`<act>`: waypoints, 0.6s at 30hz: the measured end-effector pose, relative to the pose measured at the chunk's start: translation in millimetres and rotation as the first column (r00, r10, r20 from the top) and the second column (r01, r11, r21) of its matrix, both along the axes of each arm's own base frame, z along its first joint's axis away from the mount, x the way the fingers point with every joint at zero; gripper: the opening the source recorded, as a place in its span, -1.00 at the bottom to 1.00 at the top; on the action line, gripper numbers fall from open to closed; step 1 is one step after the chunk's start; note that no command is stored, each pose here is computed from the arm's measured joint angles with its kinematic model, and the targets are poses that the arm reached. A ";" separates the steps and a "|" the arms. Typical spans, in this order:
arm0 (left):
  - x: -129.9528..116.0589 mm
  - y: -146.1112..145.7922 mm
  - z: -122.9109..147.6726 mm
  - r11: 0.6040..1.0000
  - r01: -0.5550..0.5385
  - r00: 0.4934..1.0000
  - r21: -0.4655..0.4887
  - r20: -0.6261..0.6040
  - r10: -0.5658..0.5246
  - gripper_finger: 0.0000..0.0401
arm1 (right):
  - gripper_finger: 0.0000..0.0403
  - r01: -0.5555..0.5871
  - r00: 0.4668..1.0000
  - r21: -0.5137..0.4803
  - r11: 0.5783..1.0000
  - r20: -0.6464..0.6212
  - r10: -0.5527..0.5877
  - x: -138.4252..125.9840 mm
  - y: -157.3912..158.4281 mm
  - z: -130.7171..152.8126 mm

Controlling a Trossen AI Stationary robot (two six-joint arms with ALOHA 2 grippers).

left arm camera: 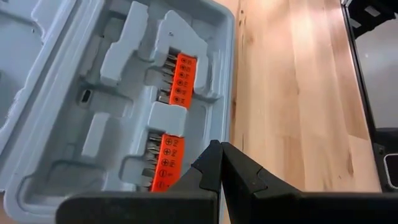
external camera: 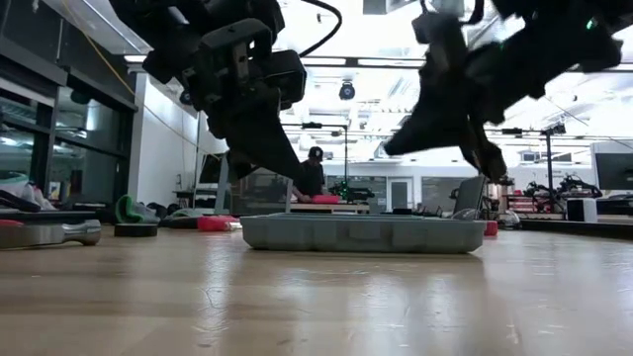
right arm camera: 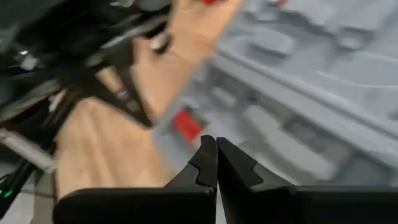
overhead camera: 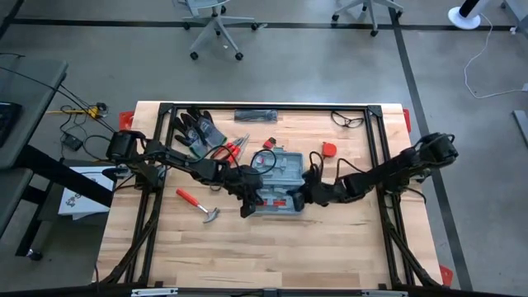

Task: Prefit tool cases
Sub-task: Remove the left screwdriver bit set from the gray prefit tool case

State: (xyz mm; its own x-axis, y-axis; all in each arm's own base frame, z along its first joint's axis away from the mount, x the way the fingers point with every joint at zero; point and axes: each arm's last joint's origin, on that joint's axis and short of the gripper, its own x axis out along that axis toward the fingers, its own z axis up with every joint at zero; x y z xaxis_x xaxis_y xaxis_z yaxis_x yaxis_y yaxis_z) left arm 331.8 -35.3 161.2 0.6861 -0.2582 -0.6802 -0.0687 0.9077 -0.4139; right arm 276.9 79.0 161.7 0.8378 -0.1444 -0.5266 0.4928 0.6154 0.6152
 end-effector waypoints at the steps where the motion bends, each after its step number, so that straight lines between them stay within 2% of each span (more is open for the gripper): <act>1: -0.1 0.0 -0.2 1.000 0.006 1.000 0.007 0.000 -0.006 -1.00 | -1.00 -0.023 1.000 -0.010 1.000 0.007 0.023 0.8 4.8 3.0; 6: -0.7 0.5 -0.9 0.997 0.044 0.999 0.067 0.008 -0.045 -1.00 | -1.00 -0.096 0.995 -0.042 0.994 0.024 0.097 1.9 21.0 11.2; 12: -3.7 2.7 -4.3 0.988 -0.010 0.999 0.154 -0.033 0.015 -0.98 | -1.00 -0.102 0.995 -0.045 0.994 -0.025 0.101 -1.9 23.4 7.1; 18: -5.6 0.1 -5.7 0.984 0.051 0.998 0.171 -0.049 -0.043 -0.81 | -1.00 -0.094 0.994 -0.045 0.995 -0.054 0.091 -3.6 22.5 4.6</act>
